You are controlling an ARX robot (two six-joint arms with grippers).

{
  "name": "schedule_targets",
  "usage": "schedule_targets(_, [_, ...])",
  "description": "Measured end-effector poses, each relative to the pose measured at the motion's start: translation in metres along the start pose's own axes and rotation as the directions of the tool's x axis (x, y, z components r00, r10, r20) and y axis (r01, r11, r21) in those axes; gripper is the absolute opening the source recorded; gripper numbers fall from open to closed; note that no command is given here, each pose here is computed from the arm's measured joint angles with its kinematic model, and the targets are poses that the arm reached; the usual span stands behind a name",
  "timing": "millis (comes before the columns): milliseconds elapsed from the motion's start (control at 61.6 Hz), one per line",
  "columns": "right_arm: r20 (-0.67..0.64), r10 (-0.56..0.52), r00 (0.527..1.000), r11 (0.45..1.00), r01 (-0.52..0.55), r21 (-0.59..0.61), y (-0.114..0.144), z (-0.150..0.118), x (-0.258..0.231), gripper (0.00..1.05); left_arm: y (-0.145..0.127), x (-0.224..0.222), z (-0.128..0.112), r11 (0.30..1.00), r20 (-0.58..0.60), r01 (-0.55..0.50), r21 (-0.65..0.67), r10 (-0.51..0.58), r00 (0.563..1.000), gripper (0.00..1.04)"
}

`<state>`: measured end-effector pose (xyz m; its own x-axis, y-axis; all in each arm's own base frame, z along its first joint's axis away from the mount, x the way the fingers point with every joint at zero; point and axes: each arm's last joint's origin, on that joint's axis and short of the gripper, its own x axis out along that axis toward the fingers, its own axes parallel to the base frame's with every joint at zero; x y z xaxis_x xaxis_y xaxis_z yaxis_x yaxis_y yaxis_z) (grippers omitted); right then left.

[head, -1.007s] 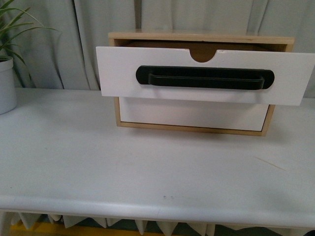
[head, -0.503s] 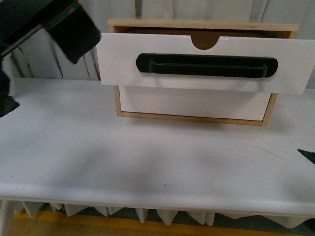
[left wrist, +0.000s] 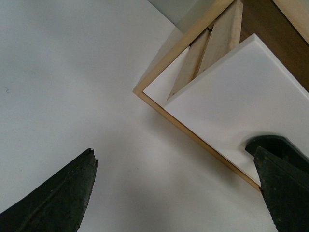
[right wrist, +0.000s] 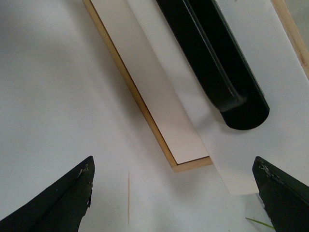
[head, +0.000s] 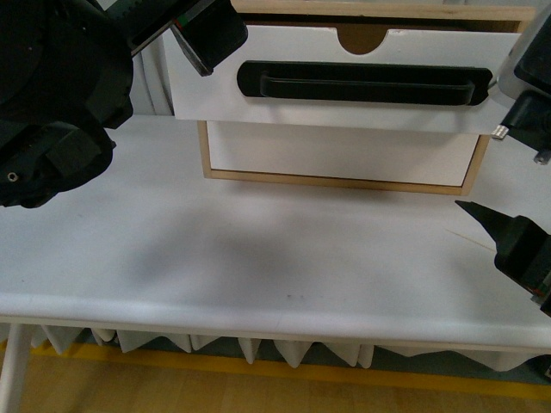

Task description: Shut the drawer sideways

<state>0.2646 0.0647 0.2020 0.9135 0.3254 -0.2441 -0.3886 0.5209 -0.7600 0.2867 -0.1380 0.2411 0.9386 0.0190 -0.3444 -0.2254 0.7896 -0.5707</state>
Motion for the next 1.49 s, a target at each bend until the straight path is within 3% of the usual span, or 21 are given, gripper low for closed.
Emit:
schedule_targets(780, [0.018, 0.004, 1.000, 1.000, -0.004, -0.013, -0.020, -0.005, 0.059, 0.96, -0.014, 0.056, 0.007, 1.000, -0.016, -0.013, -0.009, 0.012, 1.000, 0.99])
schedule_targets(1494, [-0.023, -0.066, 0.998, 0.998, 0.066, -0.011, -0.053, -0.019, 0.105, 0.96, -0.048, 0.106, 0.010, 1.000, -0.042, 0.002, 0.013, -0.002, 0.999, 0.99])
